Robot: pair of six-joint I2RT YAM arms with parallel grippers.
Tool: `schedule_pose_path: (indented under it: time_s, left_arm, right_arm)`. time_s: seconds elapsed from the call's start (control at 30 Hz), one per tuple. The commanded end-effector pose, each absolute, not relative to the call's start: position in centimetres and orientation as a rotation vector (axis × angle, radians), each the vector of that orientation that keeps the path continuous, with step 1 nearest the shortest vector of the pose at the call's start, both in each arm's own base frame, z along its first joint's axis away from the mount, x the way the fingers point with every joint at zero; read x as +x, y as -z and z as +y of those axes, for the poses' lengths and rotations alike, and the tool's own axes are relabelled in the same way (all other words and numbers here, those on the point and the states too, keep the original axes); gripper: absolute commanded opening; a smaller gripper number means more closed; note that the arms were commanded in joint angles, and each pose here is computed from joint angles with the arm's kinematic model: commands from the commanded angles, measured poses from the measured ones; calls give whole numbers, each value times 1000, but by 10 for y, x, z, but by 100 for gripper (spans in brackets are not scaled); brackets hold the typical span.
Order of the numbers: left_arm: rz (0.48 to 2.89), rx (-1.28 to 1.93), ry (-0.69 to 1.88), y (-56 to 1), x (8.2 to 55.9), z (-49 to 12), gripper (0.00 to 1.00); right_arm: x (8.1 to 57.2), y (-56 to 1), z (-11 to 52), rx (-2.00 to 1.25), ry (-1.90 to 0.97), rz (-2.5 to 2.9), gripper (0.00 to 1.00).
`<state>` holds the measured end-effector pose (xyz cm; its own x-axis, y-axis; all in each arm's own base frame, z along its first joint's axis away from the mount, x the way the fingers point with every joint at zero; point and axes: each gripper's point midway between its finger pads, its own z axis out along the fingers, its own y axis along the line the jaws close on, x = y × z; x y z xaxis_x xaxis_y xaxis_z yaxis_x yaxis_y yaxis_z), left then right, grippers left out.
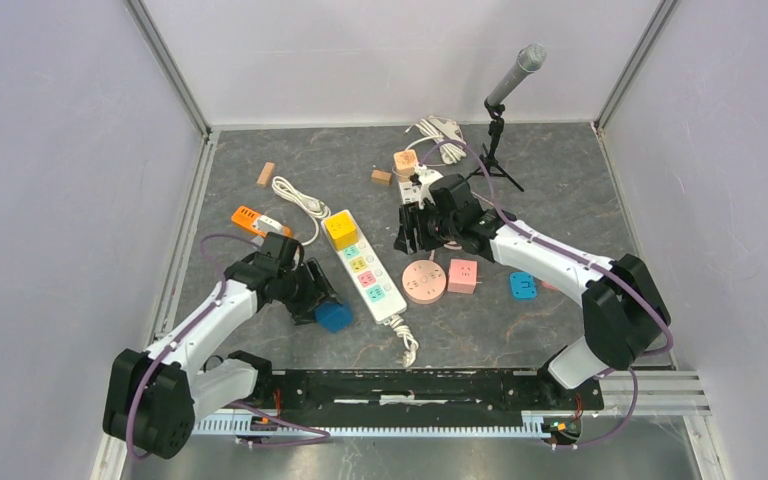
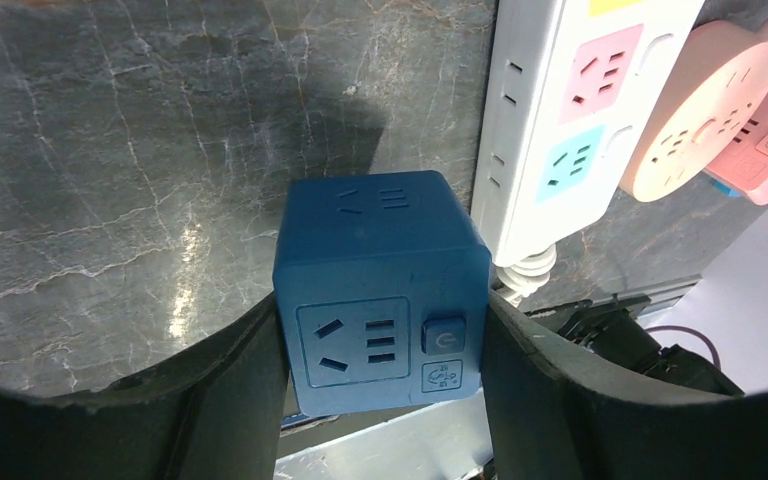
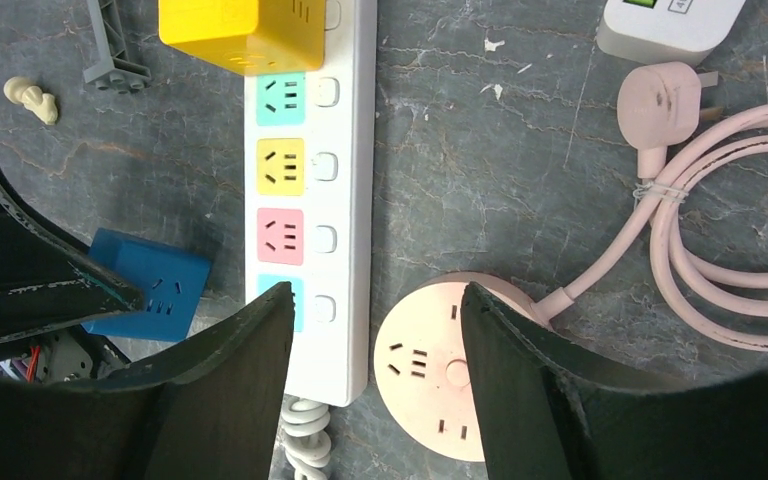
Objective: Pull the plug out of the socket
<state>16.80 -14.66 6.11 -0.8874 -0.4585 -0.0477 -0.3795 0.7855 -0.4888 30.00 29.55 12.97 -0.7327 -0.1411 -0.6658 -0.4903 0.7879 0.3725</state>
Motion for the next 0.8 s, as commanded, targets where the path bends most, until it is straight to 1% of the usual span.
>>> schedule_pose_path:
  time_s: [0.0, 0.03, 0.17, 0.2, 0.33, 0.47, 0.6, 0.77]
  left_arm:
    - [2793, -770, 564, -52, 166, -128, 67]
    - [2791, -767, 543, -54, 166, -125, 71]
    - [2741, -790, 396, -58, 168, -105, 97]
    - [2734, -787, 384, -60, 168, -103, 100]
    - [2697, -751, 298, -73, 173, -90, 100]
    - [2648, -715, 223, -91, 180, -78, 100]
    - [2578, -691, 168, -110, 191, -68, 100]
    - [2541, -681, 135, -121, 203, -64, 100]
  right_arm:
    - [305, -152, 298, -449, -712, 2276, 67]
    - [303, -153, 299, -451, -718, 2274, 67]
    - [300, -151, 297, -457, -699, 2270, 67]
    - [299, -150, 296, -451, -699, 2275, 68]
    - [295, -149, 299, -464, -701, 2257, 72]
    - [297, -152, 306, -511, -680, 2236, 82]
    - [301, -157, 322, -580, -637, 2191, 89]
    - [310, -155, 349, -643, -585, 2164, 92]
